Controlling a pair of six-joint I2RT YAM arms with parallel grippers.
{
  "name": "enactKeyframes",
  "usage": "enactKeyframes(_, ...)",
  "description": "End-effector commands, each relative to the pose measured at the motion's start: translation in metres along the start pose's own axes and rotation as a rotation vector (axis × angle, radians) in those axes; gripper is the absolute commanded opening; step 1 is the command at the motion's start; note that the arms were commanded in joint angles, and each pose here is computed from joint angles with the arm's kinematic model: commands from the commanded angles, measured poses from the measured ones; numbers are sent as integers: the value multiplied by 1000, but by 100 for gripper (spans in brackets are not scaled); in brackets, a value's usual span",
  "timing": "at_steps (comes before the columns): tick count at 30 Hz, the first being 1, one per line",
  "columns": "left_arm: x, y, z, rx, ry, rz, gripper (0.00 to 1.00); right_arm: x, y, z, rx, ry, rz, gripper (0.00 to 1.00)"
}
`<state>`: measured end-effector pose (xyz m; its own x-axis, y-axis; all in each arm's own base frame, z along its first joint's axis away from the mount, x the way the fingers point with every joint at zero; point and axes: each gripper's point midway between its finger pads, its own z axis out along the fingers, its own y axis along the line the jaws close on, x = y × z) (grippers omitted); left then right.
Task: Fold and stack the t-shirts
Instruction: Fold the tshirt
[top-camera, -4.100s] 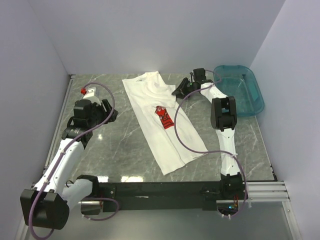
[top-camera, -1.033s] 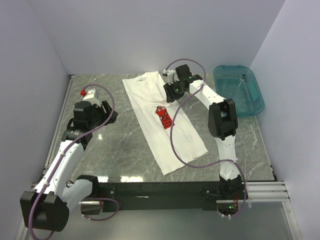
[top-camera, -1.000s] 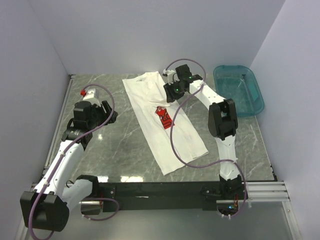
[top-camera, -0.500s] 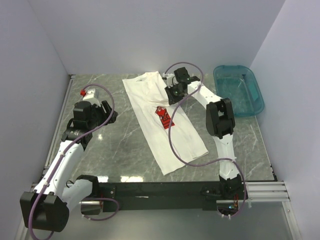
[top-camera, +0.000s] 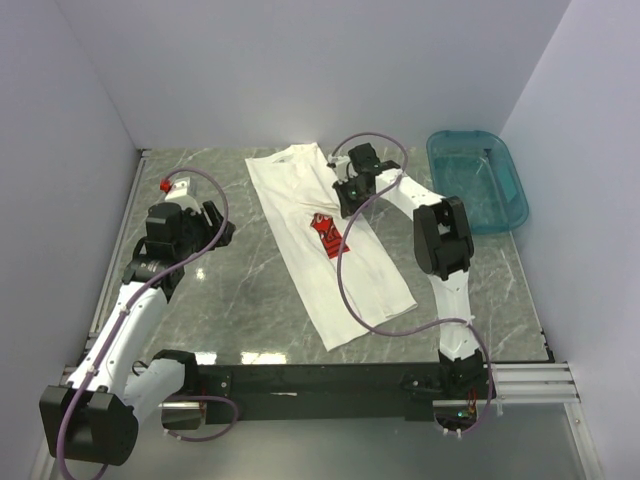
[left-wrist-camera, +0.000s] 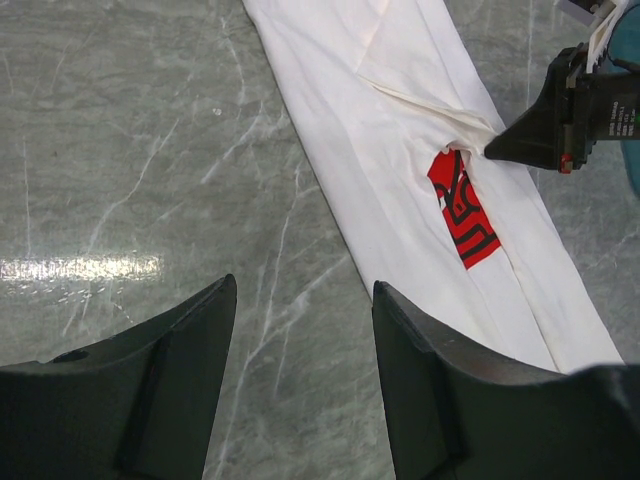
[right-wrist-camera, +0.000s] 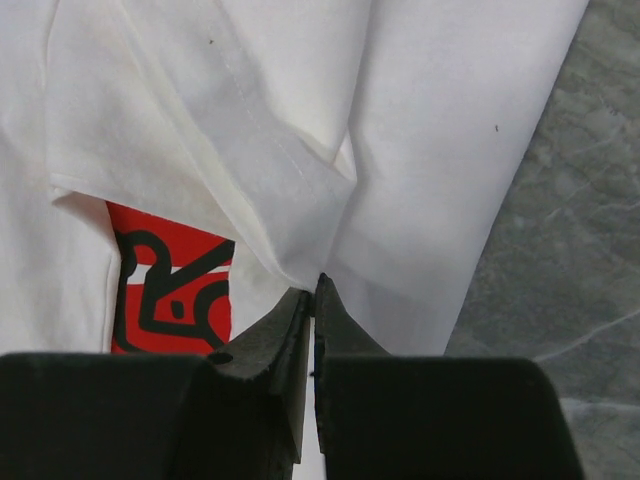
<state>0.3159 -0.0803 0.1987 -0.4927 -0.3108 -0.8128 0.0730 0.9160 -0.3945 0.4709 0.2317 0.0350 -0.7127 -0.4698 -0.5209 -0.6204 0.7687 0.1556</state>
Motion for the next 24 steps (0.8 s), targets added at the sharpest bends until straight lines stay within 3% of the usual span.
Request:
enactKeyframes(1,-11,-9,-5,41,-47,9,63,-26,-2,-33,54,-103,25,1)
enactKeyframes(9,-12,-9,-6,39,-50,13,63,-18,-14,-42,144,-102,10,13)
enactKeyframes(14,-12,-9,-6,40,-49,13,63,-9,-4,-55,95,-83,-56,30)
enactKeyframes(17,-12,-9,-6,41,-51,13,63,-12,9,-68,40,-112,-84,34)
enactKeyframes(21,-12,-11,-5,49,-49,10,63,-44,16,-74,-19,-175,-32,27)
enactKeyframes(24,-12,-10,-5,43,-50,9,63,-45,29,-46,-131,-123,73,12)
